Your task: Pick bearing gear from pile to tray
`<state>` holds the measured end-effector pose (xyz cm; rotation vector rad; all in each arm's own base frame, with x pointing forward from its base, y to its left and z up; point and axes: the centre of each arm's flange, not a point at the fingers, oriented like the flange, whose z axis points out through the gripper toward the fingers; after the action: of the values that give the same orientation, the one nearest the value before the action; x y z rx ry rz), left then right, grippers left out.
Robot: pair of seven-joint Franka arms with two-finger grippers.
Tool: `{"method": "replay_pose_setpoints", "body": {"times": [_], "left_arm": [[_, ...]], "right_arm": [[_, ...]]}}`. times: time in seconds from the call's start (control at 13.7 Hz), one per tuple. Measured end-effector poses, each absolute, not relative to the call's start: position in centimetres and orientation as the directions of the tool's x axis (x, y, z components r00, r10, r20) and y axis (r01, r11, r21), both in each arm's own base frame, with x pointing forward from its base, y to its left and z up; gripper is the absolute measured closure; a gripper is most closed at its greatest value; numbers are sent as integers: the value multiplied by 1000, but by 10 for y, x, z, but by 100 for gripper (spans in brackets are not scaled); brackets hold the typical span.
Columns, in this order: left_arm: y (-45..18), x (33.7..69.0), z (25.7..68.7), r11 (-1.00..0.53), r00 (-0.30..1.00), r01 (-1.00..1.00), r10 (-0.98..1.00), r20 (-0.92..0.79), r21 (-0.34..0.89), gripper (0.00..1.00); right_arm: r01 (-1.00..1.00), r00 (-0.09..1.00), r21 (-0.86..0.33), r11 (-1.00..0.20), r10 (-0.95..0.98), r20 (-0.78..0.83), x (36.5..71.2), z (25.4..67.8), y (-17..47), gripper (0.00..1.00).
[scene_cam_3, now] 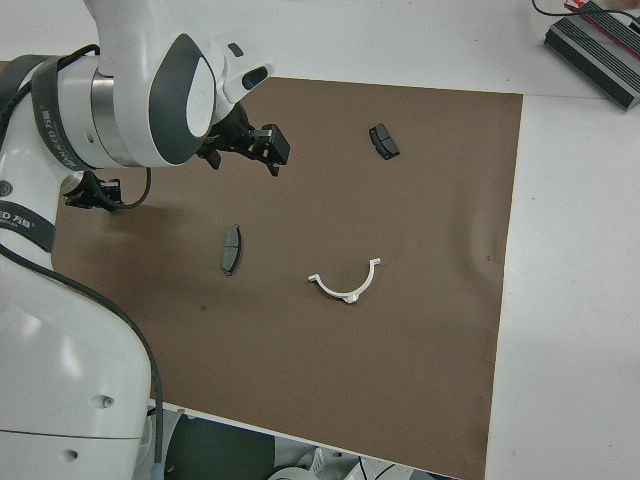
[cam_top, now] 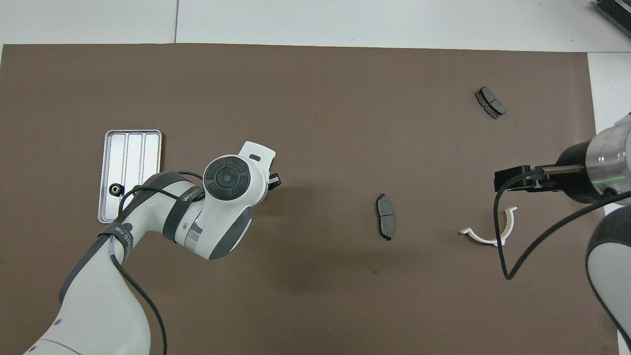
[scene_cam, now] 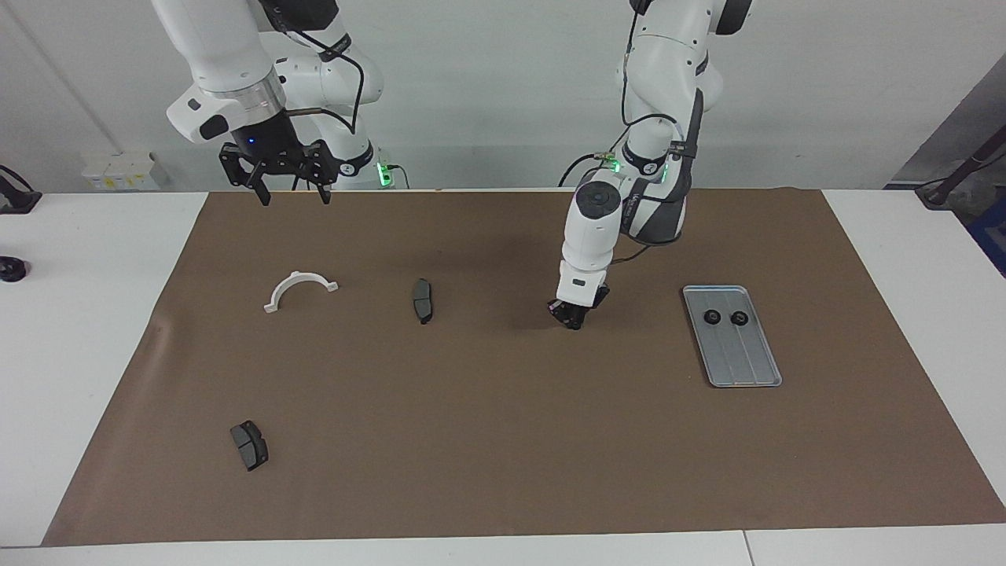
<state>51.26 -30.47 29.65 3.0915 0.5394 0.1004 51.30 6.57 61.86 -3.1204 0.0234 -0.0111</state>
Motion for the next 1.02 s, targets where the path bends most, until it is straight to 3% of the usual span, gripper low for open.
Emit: {"method": "replay_pose_setpoints", "body": {"times": [0.22, 0.51, 0.8, 1.02], "left_arm": [[-282, 532, 327, -948, 944, 319, 319, 83, 14, 76], [-148, 577, 398, -966, 959, 257, 255, 124, -1, 76], [-11, 599, 394, -992, 982, 125, 120, 145, -23, 76], [23, 604, 365, -996, 985, 79, 75, 153, -26, 76]], "right_arm": [[-20, 1000, -21, -1000, -20, 6, 513, 618, 63, 0], [-37, 999, -21, -999, -37, 5, 514, 617, 54, 0], [-37, 999, -21, -999, -37, 3, 514, 617, 54, 0], [-37, 999, -21, -999, -37, 3, 514, 617, 55, 0]]}}
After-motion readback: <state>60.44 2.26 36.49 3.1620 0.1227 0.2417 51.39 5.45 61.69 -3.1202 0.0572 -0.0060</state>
